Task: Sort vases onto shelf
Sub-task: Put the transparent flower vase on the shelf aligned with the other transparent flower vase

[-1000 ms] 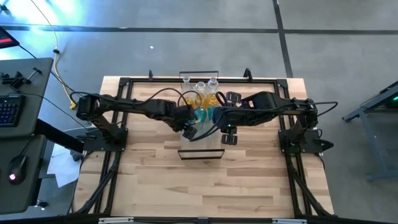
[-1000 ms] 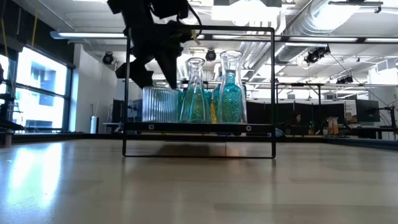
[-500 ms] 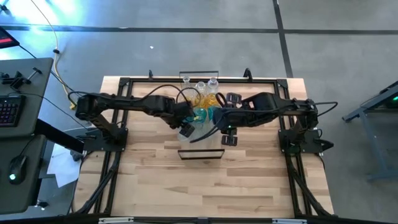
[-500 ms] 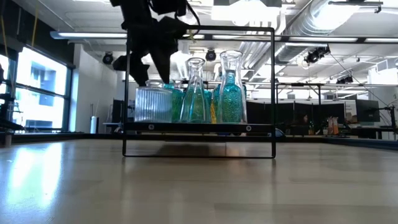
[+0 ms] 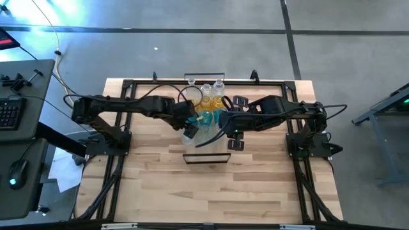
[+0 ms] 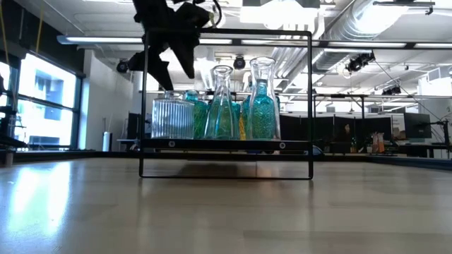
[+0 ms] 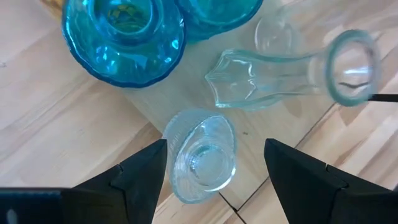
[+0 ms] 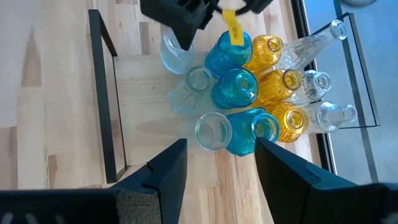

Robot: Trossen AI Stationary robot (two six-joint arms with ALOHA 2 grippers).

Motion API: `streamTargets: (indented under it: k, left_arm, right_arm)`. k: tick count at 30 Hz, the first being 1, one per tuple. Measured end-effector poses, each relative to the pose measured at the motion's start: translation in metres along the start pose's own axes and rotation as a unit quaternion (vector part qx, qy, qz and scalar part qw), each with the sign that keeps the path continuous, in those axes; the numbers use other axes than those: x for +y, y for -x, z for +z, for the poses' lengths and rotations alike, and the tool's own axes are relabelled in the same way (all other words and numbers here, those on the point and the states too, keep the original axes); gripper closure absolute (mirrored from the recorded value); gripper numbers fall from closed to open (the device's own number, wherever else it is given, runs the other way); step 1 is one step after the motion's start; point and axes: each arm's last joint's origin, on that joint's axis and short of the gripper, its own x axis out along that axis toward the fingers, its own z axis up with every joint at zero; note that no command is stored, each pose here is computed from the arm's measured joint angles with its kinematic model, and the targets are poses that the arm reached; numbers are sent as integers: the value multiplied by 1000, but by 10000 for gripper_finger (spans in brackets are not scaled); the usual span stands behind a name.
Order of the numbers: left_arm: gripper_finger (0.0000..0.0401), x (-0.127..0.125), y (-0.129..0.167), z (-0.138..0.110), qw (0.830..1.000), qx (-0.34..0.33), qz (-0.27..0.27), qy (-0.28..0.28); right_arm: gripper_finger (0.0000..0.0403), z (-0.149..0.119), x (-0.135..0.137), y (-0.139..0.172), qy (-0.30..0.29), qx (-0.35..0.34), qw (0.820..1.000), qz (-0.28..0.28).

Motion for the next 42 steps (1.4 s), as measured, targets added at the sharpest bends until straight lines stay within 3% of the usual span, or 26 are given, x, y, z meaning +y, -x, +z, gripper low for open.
streamTargets:
  k: [11,19,25,30,36,42]
  left_arm:
    - [151,12,51,-16,1000,-18,-22,2]
    - [235,16,66,-37,999,27,-6,-47]
    - [317,10,61,-46,994,49,-2,-95]
    - [389,10,48,-49,985,84,41,-142]
    - [399,8,20,-46,968,115,101,-198]
    - [401,3,-5,-43,958,136,113,-225]
  right_arm:
    - [233,-1,4,2,-4,-1,1000,4]
    - [233,-1,4,2,-5,-1,1000,4]
    - [233,0,3,2,-6,-5,1000,-11]
    - [233,0,3,2,-7,-5,1000,-14]
    - [233,0,3,1,-19,-5,1000,-15]
    - [233,0,3,1,-31,-5,999,-15]
